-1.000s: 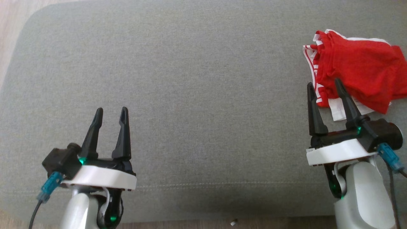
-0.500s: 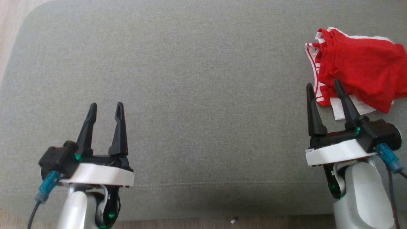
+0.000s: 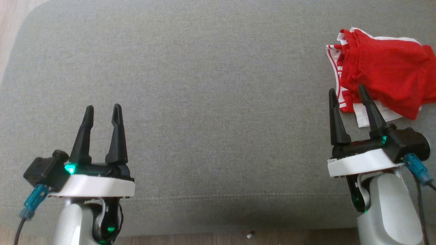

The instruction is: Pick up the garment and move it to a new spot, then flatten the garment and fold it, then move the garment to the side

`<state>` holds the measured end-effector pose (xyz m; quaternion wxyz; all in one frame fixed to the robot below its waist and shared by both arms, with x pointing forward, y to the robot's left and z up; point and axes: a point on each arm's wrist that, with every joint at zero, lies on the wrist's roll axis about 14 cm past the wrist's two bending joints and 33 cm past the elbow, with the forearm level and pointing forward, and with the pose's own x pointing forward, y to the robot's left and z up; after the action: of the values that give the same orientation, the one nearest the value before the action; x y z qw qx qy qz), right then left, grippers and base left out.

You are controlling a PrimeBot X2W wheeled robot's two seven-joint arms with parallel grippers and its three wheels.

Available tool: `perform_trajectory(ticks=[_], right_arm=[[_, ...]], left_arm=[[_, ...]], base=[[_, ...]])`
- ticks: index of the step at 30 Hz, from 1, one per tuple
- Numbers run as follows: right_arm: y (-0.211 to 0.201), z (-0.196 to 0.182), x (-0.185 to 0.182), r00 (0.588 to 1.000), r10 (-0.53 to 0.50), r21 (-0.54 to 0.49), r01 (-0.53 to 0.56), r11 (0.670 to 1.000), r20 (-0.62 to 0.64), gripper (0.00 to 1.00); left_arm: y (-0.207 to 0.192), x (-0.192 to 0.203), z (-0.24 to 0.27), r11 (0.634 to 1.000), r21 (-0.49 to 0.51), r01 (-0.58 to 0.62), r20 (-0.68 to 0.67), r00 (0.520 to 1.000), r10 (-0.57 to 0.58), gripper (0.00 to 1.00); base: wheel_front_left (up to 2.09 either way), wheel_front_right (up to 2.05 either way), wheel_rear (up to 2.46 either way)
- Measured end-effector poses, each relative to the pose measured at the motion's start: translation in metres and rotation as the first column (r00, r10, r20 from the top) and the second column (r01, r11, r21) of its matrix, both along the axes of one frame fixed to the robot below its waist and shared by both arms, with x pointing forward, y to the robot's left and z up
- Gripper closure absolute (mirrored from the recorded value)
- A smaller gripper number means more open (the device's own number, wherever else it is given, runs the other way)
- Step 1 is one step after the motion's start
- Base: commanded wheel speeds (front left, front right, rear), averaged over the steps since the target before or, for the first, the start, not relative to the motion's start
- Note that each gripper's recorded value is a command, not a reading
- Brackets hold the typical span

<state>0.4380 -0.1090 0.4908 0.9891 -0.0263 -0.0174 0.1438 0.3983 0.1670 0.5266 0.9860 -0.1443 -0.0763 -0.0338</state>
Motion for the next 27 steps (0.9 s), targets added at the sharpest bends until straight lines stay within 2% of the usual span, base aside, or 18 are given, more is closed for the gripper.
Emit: perform_trajectory(ticks=[7,8,14,27], right_arm=[[0.001,-0.001,0.000,1.000,0.003,0.000,-0.003,1.000,-0.003,0.00],[0.001,-0.006,-0.002,1.000,0.002,-0.003,-0.002,1.000,-0.021,1.00],[-0.004,-0.045,-0.022,0.989,-0.011,-0.003,0.011,1.000,-0.145,1.00],[-0.015,-0.038,-0.022,0.983,-0.056,0.153,0.083,0.985,-0.178,1.00]], left_arm=[[0.001,0.000,0.000,0.999,-0.038,0.000,0.001,1.000,0.000,0.00],[0.001,-0.001,-0.005,0.999,-0.038,0.001,-0.017,1.000,-0.002,1.00],[0.001,-0.016,-0.042,0.998,-0.056,-0.011,-0.135,0.991,0.004,1.00],[0.004,-0.018,-0.046,0.982,-0.188,-0.033,-0.165,0.986,0.002,1.00]], base=[[0.00,0.00,0.00],[0.00,0.00,0.00],[0.00,0.00,0.00],[0.00,0.00,0.00]])
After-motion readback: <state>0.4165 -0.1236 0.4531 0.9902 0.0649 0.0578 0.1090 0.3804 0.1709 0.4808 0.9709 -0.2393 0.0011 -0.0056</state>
